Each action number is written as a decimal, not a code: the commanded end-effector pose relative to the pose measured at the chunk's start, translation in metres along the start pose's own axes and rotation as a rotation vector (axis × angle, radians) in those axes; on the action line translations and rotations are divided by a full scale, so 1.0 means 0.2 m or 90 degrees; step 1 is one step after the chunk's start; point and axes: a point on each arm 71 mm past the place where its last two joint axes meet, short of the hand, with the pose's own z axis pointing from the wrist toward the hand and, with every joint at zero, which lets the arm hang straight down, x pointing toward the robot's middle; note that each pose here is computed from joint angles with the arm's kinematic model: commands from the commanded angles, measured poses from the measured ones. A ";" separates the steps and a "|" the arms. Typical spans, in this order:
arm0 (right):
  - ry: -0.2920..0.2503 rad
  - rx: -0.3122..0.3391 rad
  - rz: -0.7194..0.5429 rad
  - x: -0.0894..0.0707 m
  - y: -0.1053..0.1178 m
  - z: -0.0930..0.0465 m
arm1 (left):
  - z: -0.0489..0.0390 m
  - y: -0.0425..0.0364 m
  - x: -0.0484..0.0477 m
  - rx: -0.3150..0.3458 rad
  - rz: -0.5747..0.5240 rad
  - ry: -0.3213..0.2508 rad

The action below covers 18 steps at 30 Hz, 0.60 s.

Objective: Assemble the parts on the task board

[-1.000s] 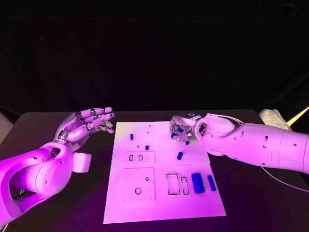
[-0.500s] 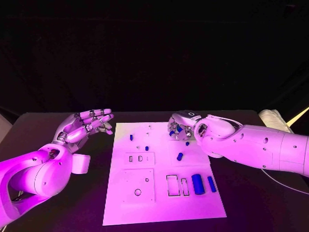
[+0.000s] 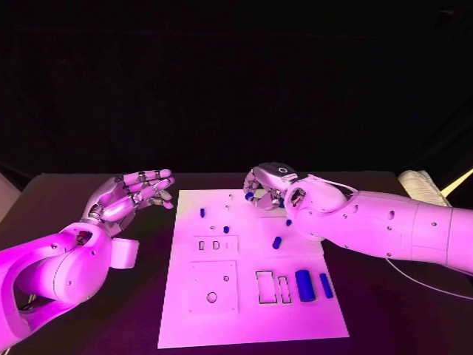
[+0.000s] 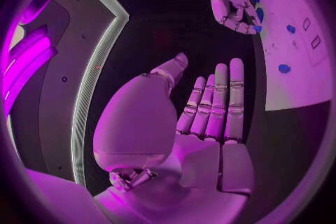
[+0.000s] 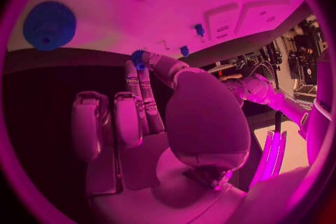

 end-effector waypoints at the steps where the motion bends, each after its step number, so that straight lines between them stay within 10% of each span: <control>1: -0.033 0.003 -0.002 -0.01 0.01 0.03 | 0.004 -0.007 0.018 0.004 -0.006 0.017; 18: -0.021 0.005 -0.002 0.04 0.08 0.14 | 0.010 -0.009 0.036 0.003 -0.009 0.025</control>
